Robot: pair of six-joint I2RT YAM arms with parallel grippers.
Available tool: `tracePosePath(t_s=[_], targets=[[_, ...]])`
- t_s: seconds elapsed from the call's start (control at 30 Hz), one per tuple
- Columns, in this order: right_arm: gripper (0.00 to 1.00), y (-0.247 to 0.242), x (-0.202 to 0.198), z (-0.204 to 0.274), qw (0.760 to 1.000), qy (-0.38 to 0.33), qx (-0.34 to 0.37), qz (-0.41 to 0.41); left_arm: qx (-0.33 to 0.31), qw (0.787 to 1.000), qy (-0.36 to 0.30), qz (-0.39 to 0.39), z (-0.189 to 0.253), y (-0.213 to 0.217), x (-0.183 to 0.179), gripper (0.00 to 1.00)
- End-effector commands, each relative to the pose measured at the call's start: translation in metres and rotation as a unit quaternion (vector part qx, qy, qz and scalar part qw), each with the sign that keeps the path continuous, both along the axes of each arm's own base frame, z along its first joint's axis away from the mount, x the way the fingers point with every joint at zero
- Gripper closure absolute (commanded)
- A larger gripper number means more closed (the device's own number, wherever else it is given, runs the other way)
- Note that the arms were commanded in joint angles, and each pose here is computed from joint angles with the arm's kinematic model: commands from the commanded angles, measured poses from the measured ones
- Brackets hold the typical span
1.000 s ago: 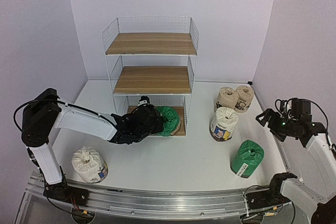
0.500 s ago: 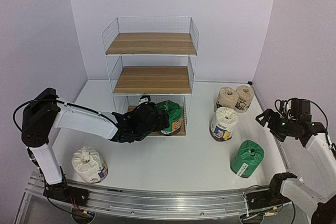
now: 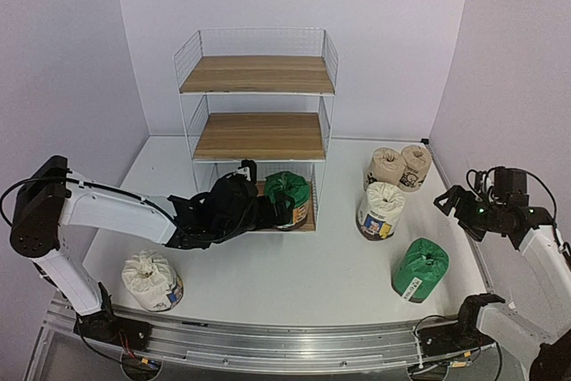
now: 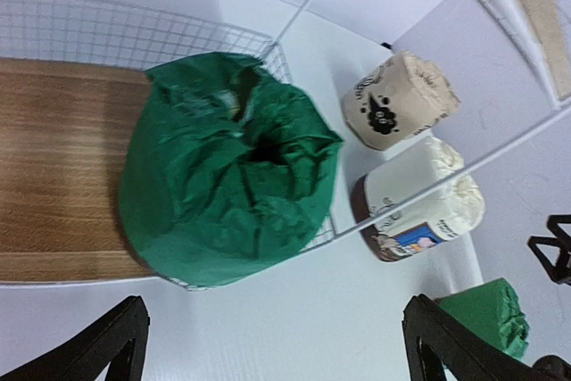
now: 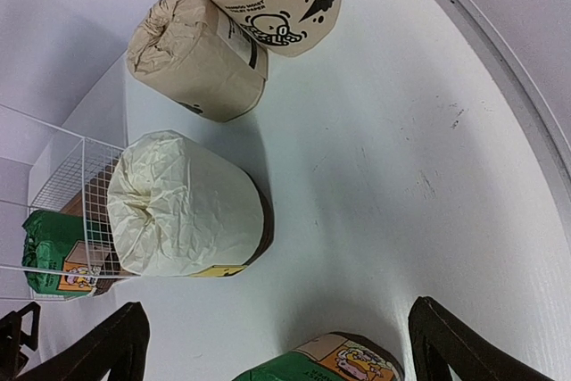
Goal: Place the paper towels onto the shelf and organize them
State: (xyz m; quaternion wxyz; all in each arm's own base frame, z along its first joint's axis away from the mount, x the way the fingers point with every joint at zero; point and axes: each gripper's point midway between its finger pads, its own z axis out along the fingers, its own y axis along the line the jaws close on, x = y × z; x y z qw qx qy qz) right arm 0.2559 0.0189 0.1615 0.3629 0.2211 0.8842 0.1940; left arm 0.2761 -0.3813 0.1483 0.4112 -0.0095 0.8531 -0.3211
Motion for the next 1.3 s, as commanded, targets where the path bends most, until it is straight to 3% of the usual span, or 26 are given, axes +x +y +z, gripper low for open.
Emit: tracePosePath(t_s=[0.0, 0.47, 0.87, 1.07, 1.27], targets=[[0.02, 0.003, 0.001, -0.001, 1.0, 0.0, 0.001, 0.011, -0.052, 0.994, -0.052, -0.082, 0.03, -0.025, -0.013, 0.0], [0.02, 0.003, 0.0, -0.003, 1.0, 0.003, 0.0, 0.01, -0.038, 0.99, -0.058, -0.119, -0.002, -0.05, 0.008, 0.0], [0.02, -0.001, 0.001, -0.008, 1.0, 0.011, -0.006, 0.003, -0.042, 0.994, -0.066, -0.078, -0.013, -0.026, 0.05, 0.0], [0.02, 0.0, 0.003, -0.007, 1.0, 0.014, -0.002, 0.004, -0.042, 0.992, -0.076, -0.088, -0.011, -0.03, 0.052, 0.0], [0.02, -0.011, -0.017, -0.002, 0.997, 0.072, -0.015, -0.03, -0.039, 0.994, -0.066, -0.081, -0.009, -0.024, 0.048, 0.0]])
